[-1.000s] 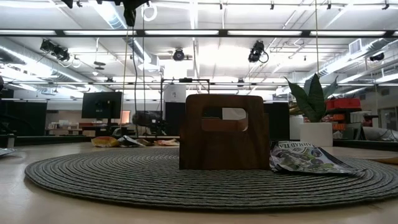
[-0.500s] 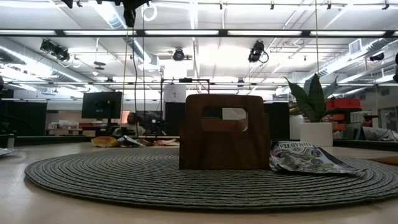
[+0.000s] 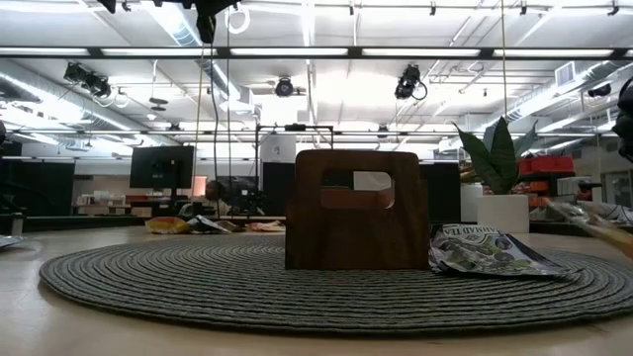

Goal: Pick & Place Tea
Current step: Put the orange tea bag into the top section of the wooden organizer

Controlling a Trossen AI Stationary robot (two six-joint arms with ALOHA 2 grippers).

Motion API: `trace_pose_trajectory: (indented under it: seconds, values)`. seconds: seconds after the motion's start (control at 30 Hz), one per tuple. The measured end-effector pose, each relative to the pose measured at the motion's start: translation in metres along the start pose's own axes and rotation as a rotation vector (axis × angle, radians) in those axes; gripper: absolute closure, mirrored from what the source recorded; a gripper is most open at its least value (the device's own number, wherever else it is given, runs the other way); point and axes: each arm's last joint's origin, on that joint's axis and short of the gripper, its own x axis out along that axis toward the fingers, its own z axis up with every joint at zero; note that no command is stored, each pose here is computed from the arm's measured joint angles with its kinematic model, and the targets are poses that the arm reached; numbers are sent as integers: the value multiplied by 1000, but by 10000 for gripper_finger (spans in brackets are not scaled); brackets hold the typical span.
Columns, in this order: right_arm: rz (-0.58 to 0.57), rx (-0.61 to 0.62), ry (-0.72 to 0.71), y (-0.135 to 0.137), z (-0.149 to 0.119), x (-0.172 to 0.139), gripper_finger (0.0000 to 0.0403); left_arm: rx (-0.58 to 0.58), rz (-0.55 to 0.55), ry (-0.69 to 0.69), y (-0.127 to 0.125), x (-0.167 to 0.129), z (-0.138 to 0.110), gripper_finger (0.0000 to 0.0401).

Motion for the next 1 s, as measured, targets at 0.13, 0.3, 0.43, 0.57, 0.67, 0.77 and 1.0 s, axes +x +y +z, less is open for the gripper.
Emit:
trace_pose_trajectory:
  seconds: [0.13, 0.3, 0.43, 0.57, 0.67, 0.77, 1.0]
  values:
    - [15, 4, -24, 2, 2, 1, 399, 1, 1, 0, 0, 0, 0, 325]
    - [68, -4, -68, 8, 1, -1, 401, 1, 8, -2, 0, 0, 0, 325]
    - [90, -30, -108, 18, -1, -6, 401, -1, 9, 4, 0, 0, -1, 325]
    - [91, -45, -129, 27, -3, -12, 402, -1, 10, 3, 1, 0, -1, 325]
    - [107, -49, -156, 33, -4, -15, 402, -1, 9, 3, 0, 0, -1, 325]
    - [111, -49, -175, 39, -4, -18, 402, -1, 9, 3, 0, 0, -1, 325]
    - [136, -75, -230, 62, -2, -27, 403, -1, 9, 4, 0, 0, -1, 325]
